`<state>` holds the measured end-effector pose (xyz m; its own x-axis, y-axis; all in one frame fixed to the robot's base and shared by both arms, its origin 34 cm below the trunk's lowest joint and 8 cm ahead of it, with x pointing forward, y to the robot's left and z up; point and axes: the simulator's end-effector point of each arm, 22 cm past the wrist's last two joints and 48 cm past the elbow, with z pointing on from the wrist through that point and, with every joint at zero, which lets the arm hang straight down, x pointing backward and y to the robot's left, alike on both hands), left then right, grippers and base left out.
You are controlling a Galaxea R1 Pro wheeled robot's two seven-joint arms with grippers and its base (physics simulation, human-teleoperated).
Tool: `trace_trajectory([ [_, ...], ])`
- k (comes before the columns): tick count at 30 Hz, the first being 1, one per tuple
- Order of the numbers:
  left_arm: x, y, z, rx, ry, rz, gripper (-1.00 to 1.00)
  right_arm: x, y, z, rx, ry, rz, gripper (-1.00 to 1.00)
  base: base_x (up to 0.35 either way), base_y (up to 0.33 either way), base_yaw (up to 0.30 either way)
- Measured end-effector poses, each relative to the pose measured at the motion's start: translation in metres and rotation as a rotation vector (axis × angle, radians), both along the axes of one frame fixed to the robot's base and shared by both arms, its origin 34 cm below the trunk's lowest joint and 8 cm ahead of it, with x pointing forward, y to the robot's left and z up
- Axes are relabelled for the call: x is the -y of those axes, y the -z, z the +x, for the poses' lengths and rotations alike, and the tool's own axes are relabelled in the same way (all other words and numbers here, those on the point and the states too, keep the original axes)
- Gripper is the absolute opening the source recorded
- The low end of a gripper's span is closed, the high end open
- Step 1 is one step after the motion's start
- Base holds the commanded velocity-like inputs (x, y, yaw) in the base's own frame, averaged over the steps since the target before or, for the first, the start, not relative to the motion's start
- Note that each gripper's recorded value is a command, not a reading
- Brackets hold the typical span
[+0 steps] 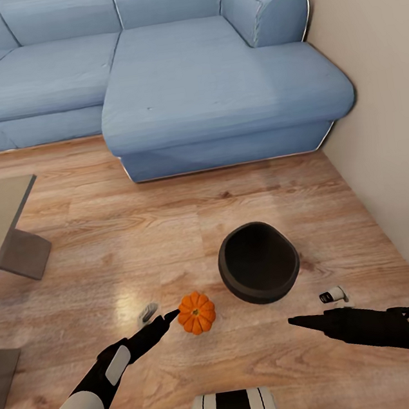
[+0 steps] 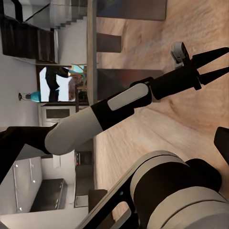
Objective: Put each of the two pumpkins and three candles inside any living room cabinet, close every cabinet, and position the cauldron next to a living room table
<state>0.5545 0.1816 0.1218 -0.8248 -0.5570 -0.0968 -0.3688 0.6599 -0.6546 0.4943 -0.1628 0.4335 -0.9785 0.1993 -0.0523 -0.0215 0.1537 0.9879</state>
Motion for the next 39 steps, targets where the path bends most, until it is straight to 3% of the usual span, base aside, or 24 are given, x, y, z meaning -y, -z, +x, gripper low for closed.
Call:
trace_trajectory([
  [26, 0.0, 0.0, 0.0, -0.001, -0.001, -0.001, 1.0, 0.0, 0.0, 0.0, 0.0, 0.001, 0.001, 1.0, 0.049, -0.002, 0.0],
  [39, 0.002, 0.018, -0.015, -0.041, -0.001, 0.002, 1.0, 0.0, 0.014, -0.002, -0.033, 0.0, 0.0, 1.0, 0.0, 0.0, 0.0],
])
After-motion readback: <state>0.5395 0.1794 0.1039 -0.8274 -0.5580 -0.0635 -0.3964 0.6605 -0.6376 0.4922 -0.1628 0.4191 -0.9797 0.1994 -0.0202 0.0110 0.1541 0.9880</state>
